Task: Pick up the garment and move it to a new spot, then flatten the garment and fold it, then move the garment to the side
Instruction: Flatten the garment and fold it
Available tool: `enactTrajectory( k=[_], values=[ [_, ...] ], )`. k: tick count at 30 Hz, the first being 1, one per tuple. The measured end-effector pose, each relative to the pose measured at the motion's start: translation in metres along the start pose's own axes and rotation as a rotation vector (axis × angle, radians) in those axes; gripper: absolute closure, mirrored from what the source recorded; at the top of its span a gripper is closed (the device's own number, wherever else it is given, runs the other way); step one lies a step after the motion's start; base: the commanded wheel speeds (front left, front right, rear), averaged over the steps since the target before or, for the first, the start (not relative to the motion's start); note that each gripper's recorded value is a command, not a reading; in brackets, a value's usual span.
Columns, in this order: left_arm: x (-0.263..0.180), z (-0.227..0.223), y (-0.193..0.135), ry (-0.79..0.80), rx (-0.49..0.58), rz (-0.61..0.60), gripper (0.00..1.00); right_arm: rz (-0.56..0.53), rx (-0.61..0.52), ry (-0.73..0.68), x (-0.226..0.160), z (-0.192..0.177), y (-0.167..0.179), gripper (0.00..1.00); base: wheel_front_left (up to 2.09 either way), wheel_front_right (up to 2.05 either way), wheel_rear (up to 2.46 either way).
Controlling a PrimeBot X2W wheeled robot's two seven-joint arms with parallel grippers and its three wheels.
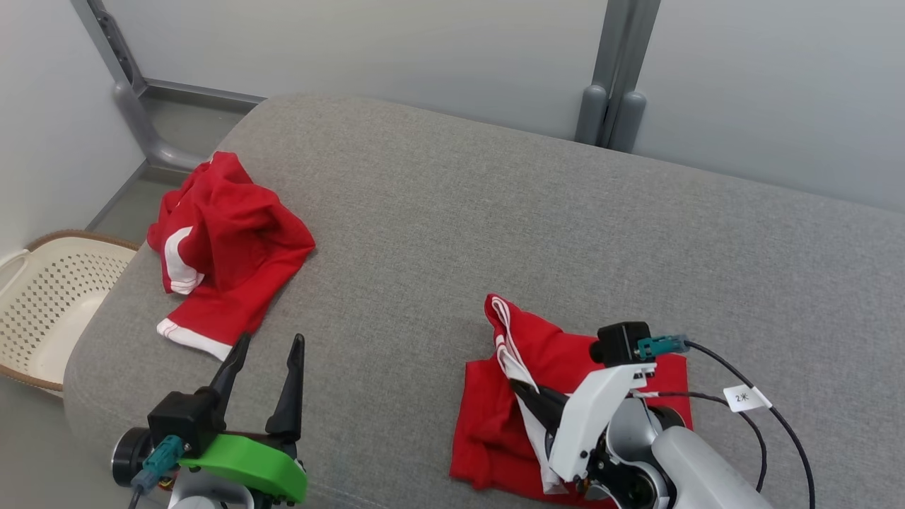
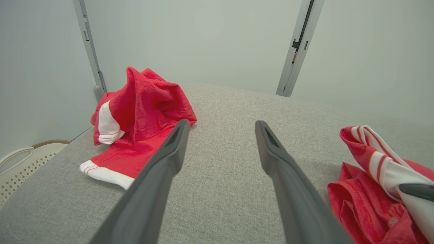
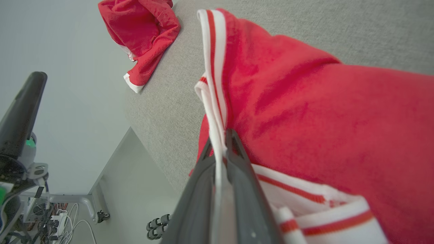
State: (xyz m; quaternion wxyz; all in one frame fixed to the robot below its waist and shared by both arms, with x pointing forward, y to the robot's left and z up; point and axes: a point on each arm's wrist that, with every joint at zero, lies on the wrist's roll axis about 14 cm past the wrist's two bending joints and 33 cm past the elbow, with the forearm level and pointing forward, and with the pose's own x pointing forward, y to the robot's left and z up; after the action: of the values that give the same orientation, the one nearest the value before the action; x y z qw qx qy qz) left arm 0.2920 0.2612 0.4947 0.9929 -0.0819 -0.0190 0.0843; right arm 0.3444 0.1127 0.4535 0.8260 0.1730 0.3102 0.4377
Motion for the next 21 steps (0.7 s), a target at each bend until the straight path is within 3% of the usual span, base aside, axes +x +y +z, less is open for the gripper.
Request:
enactTrajectory(
  k=[1,11,21],
  values=[
    [0.0,0.0,0.001,-0.001,-0.001,0.002,0.0,0.009,0.002,-0.001,0.001,0.0,0.003,0.0,0.0,0.0,0.0],
    [0.008,0.0,-0.008,-0.008,-0.016,-0.025,0.0,0.034,-0.013,-0.176,-0.021,0.045,0.007,0.0,0.0,0.0,0.0],
    [0.019,0.003,-0.029,-0.021,-0.026,-0.085,0.0,-0.28,-0.247,-0.528,-0.123,0.125,-0.084,0.0,0.0,0.0,0.0]
  ],
)
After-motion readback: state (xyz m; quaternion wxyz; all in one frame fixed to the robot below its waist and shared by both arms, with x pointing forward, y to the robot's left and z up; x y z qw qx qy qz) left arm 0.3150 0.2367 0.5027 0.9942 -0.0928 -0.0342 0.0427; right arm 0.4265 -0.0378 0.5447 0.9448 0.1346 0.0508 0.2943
